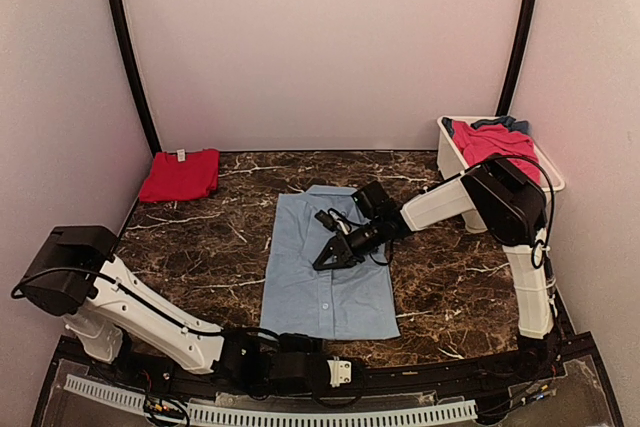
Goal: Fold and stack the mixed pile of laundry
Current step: Pick up the 2/3-rectangle-folded shirt from the center of the board.
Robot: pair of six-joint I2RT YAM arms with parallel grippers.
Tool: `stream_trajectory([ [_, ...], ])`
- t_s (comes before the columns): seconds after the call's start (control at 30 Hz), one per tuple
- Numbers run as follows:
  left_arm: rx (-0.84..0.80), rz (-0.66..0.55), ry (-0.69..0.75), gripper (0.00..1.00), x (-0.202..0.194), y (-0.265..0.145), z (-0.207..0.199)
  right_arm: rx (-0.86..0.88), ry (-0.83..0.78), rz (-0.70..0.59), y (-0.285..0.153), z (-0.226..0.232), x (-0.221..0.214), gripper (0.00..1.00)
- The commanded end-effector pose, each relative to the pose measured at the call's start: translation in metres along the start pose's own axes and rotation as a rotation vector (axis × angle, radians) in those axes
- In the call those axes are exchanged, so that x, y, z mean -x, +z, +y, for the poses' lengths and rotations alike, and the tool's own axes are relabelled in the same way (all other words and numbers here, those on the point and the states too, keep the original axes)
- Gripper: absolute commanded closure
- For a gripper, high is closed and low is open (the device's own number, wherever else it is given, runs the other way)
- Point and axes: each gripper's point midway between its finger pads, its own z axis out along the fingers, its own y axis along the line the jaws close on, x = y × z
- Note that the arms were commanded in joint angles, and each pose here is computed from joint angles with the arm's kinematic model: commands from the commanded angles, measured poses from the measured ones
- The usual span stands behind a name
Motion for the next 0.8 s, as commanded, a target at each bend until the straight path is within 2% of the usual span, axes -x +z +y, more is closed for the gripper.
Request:
stream_trajectory([
  [0.0,0.080,0.038,0.016,0.56,-0.014,0.013,0.009,-0.200,0.147,0.072,0.007,-0.067,-0.042,0.82],
  [0.17,0.159,0.115,0.087,0.62,-0.036,0.031,0.009,-0.201,0.151,0.081,0.008,-0.070,-0.047,0.84],
  [0.47,0.273,0.144,0.109,0.74,-0.044,0.038,0.026,-0.187,0.150,0.101,0.013,-0.065,-0.062,0.87],
  [0.6,0.289,0.132,0.122,0.84,-0.040,0.036,0.030,-0.189,0.152,0.115,0.016,-0.064,-0.070,0.88],
  [0.7,0.271,0.111,0.110,0.98,-0.031,0.026,0.033,-0.186,0.139,0.122,0.018,-0.057,-0.073,0.88],
  [0.77,0.233,0.089,0.065,1.00,-0.025,0.017,0.035,-0.186,0.131,0.129,0.019,-0.051,-0.076,0.88],
])
